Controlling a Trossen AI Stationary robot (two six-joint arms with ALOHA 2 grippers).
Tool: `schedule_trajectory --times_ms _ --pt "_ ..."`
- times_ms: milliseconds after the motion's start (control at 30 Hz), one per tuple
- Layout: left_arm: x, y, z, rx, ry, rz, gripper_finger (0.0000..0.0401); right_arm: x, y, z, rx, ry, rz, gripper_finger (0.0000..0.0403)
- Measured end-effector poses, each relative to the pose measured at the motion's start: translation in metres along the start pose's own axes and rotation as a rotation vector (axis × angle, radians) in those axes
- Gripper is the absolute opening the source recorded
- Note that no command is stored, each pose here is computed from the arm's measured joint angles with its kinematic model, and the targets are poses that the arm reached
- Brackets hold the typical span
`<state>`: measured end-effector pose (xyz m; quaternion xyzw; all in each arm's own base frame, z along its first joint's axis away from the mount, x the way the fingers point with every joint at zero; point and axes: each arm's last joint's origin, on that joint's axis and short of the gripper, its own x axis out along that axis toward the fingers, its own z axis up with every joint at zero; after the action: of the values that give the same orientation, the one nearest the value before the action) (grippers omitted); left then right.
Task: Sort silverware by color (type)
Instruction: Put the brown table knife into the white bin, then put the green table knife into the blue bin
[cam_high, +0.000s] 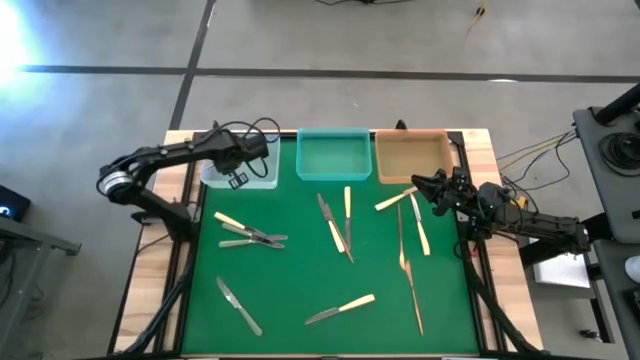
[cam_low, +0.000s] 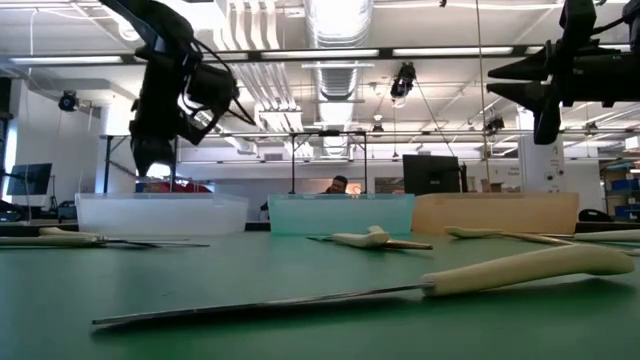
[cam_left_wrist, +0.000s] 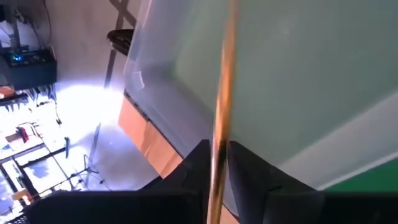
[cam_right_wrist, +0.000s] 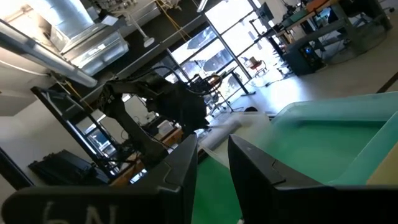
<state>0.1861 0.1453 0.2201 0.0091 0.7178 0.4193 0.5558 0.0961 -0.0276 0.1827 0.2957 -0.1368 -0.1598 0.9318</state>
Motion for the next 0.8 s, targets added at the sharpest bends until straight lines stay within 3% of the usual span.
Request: schedule_trajectory --times_ms 400,600,800 --pt "0.006 -0.005 0.008 0.015 0.02 -0.041 0.008 0.0 0.0 0.0 -0.001 0.004 -0.003 0.0082" --pt "-0.021 -0.002 0.012 -0.055 -0.034 -0.34 0.009 0.0 0.0 0.0 -0.001 0.004 -0.003 0.0082" --pt "-0.082 -0.013 0.004 0.071 -0.06 -0.683 0.009 0.0 0.0 -0.001 -0.001 0.006 -0.004 0.0082"
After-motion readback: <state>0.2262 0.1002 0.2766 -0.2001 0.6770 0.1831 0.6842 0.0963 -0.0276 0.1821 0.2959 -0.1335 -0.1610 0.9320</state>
